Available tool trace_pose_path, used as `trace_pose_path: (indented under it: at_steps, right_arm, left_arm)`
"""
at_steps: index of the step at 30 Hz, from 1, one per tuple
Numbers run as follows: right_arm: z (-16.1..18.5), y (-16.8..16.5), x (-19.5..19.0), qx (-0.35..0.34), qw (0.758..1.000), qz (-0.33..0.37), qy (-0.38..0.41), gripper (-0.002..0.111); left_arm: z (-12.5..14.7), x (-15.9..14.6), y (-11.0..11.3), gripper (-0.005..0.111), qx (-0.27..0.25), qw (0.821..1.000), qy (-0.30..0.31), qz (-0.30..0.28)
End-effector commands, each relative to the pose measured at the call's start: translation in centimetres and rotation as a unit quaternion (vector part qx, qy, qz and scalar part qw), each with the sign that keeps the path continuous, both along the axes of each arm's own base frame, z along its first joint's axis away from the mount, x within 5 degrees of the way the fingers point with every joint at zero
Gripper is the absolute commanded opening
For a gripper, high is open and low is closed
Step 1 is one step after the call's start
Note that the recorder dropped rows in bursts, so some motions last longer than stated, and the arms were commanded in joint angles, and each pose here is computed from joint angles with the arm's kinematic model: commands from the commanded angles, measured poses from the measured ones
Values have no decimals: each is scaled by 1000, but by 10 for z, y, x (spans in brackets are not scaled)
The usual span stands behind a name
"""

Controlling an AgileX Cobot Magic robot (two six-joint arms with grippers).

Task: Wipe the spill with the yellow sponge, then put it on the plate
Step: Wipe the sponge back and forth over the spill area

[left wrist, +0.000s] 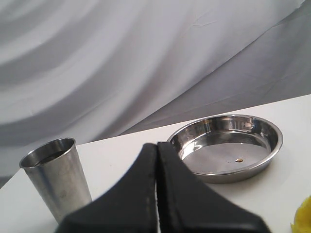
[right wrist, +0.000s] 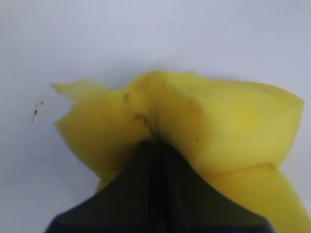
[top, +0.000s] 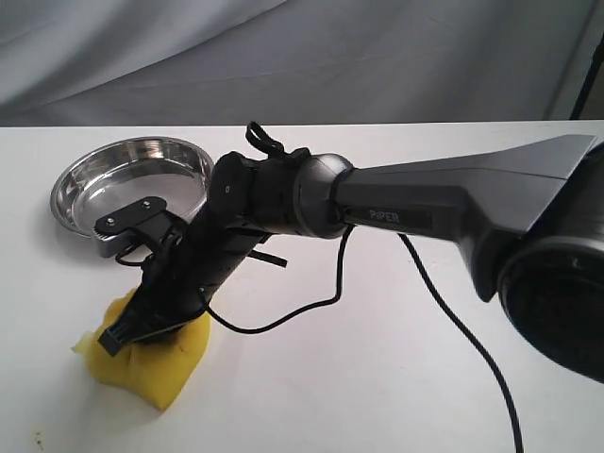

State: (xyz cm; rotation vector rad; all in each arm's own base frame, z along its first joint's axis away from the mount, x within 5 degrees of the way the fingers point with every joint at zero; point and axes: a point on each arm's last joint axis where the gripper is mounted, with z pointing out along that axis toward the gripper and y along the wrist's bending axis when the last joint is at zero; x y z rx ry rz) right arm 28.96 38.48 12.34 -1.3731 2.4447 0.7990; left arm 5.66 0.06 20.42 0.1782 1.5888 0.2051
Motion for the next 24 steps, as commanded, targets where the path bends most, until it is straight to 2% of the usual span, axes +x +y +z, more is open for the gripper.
trace_pose_path:
  at_steps: [1, 5, 8, 11, 14, 16, 19, 24]
  right_arm:
    - [-5, -2, -13, -25, 998, 39, 30, 0]
    - [38, 2, 0, 38, 997, 2, -69, 0]
    - [83, -3, 8, 69, 983, -6, -173, 0]
    - [98, -6, 10, 75, 976, -17, -206, 0]
    - [77, -5, 14, 49, 979, -16, -197, 0]
    - [53, 0, 10, 32, 988, -16, -153, 0]
    - [22, 13, -7, 7, 991, 23, -130, 0]
    - [3, 18, -18, -16, 993, 47, -110, 0]
  left_arm:
    - [0, 0, 0, 0, -2, 1000, -6, -1]
    - [0, 0, 0, 0, -2, 1000, -6, -1]
    - [0, 0, 0, 0, -2, 1000, -6, -1]
    - [0, 0, 0, 0, -2, 1000, -6, -1]
    - [0, 0, 0, 0, -2, 1000, -6, -1]
    - [0, 0, 0, 0, -2, 1000, -6, -1]
    - [0, 0, 0, 0, -2, 1000, -6, -1]
    - [0, 0, 0, 0, -2, 1000, -6, -1]
